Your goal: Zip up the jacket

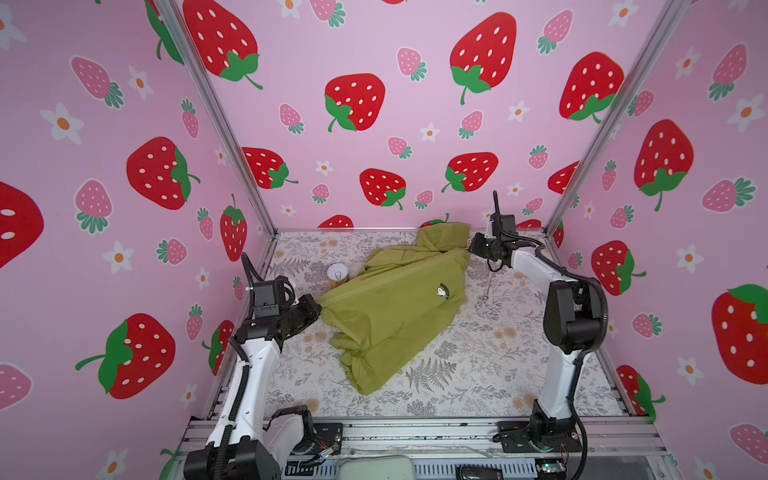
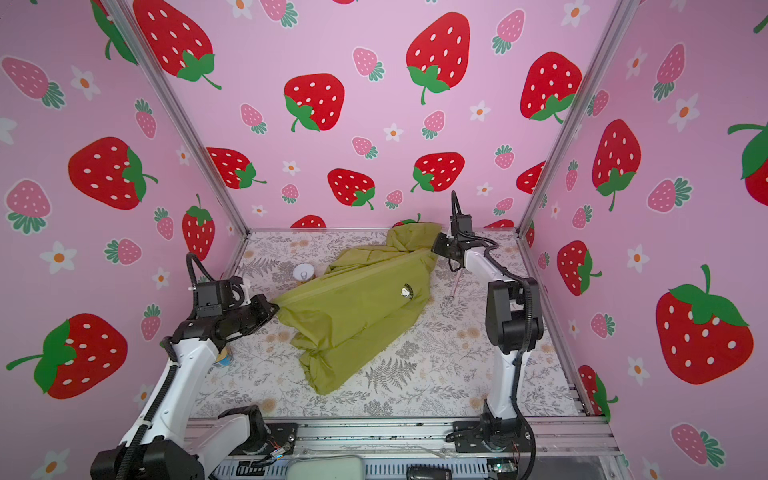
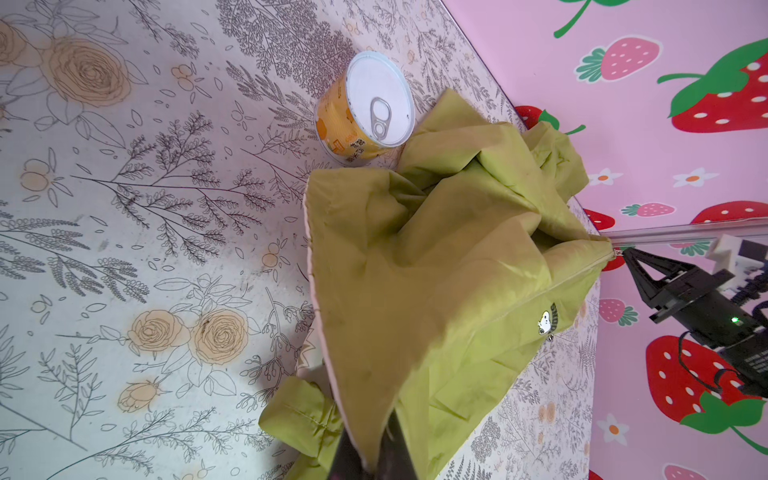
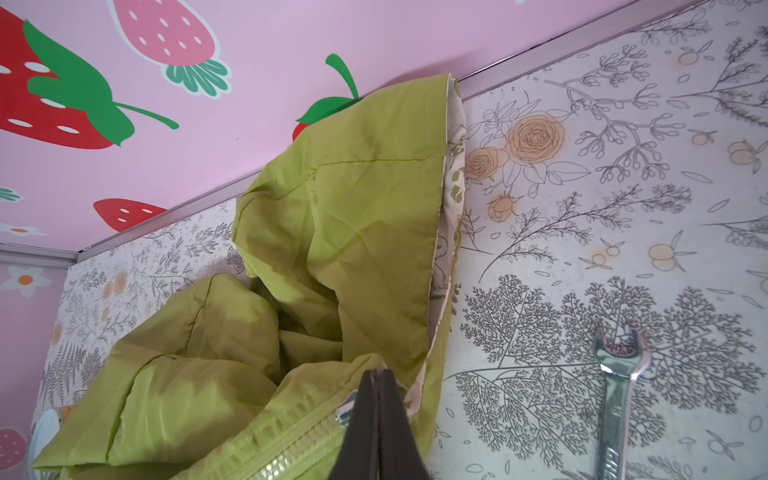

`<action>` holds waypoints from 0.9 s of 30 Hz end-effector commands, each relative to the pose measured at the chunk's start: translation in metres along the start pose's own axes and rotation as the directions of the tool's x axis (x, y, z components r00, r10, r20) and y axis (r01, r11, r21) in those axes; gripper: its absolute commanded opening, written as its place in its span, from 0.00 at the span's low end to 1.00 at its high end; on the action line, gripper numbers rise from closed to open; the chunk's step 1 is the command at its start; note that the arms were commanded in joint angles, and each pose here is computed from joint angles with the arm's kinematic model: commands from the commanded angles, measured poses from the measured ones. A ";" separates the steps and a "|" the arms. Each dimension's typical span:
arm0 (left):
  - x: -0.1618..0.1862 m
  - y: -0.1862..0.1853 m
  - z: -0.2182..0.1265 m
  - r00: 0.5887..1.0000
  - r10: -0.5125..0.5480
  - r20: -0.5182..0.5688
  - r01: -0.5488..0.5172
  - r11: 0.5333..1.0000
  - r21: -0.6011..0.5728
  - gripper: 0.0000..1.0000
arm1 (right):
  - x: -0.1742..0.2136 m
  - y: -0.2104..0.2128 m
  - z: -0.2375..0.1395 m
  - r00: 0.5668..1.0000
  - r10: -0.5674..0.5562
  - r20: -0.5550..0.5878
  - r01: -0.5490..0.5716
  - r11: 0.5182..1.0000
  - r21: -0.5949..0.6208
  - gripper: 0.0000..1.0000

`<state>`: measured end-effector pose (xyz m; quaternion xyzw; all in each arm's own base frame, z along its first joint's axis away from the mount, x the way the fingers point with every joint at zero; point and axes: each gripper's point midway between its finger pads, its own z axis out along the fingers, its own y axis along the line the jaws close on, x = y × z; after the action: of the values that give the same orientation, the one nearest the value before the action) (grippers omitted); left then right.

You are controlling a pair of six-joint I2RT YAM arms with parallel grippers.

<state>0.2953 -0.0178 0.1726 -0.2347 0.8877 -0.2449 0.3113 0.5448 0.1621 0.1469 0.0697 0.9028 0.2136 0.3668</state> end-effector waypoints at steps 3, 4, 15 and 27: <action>-0.005 0.008 0.002 1.000 -0.022 0.020 0.022 1.000 -0.015 0.00 | -0.027 -0.001 -0.005 0.997 0.021 0.072 -0.018 0.999 -0.052 0.00; -0.005 0.005 0.004 1.000 -0.022 0.016 0.022 1.000 0.002 0.00 | -0.026 0.004 -0.006 0.997 0.022 0.069 -0.017 0.997 -0.077 0.00; -0.056 -0.050 -0.002 0.998 0.001 0.056 -0.011 0.985 0.172 0.00 | -0.056 0.070 -0.040 0.991 0.031 0.134 0.024 0.922 -0.387 0.00; -0.135 -0.149 -0.063 0.977 0.107 0.185 -0.171 0.910 0.378 0.00 | -0.146 0.135 -0.108 0.940 0.088 0.331 0.157 0.747 -0.646 0.00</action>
<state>0.3905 -0.0304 0.3350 -0.1487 0.8202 -0.3535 0.4244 0.5726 0.2115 0.3253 -0.0232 0.7366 0.4704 0.4855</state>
